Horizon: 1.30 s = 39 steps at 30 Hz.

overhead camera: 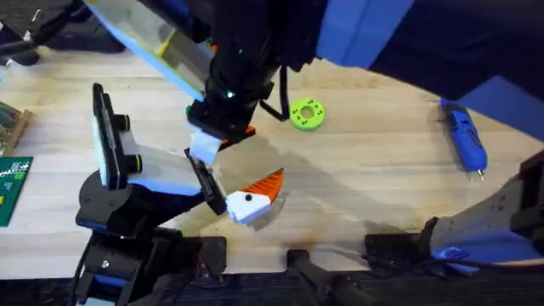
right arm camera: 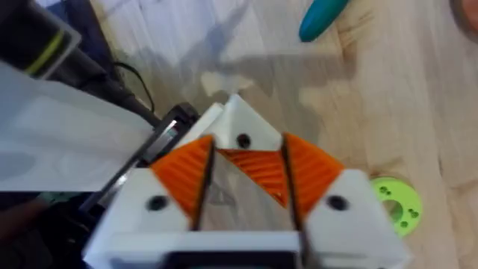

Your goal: Pick up the gripper from the table and insert it into the empty holder that is missing its gripper. Then pick up a screw, insert it into the mounting hole, and use the screwdriver to tighten it. Finally, clean up the table by picking up the vegetable and placing it into the bucket.

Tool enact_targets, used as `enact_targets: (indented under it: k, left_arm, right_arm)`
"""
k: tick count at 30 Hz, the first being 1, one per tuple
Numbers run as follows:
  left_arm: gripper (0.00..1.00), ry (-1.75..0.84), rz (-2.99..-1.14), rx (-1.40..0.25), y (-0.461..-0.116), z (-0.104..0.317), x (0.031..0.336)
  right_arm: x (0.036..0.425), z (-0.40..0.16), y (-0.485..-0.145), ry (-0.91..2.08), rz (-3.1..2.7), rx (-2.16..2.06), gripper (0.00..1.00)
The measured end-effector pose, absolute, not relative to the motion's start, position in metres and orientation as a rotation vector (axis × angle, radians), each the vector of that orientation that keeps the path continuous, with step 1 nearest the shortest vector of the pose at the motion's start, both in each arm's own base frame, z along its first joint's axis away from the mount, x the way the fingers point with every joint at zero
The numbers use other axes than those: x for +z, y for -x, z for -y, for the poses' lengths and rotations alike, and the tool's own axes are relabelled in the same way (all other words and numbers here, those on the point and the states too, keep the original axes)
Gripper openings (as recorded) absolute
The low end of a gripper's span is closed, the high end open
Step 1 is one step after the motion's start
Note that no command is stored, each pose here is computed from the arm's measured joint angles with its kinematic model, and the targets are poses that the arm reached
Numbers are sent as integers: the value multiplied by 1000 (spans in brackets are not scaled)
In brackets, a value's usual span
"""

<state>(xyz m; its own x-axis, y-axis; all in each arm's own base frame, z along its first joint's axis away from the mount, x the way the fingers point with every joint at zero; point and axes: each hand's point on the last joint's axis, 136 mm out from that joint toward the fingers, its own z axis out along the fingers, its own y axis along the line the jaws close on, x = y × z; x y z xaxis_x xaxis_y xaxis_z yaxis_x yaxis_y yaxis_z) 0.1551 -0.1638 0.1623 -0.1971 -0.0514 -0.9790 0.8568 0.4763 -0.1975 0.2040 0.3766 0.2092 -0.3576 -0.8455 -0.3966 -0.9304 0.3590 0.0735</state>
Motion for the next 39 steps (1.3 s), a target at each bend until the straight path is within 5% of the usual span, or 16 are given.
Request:
enact_targets:
  k: [2, 4, 22, 35, 39]
  left_arm:
    - [985, -722, -1552, -965, -156, 163, 162]
    - [985, -724, -1550, -963, -156, 163, 162]
    - [985, -724, -1550, -964, -156, 164, 162]
    - [992, -724, -1550, -963, -156, 163, 162]
    - [825, -726, -1548, -961, -156, 164, 162]
  right_arm:
    - [210, -371, -210, 1546, -2352, 395, 890]
    - [212, -366, -215, 1515, -2372, 396, 986]
    - [245, -294, -241, 1186, -2535, 499, 994]
    - [243, -217, -180, 990, -2498, 730, 994]
    - [252, -203, -162, 953, -2450, 799, 994]
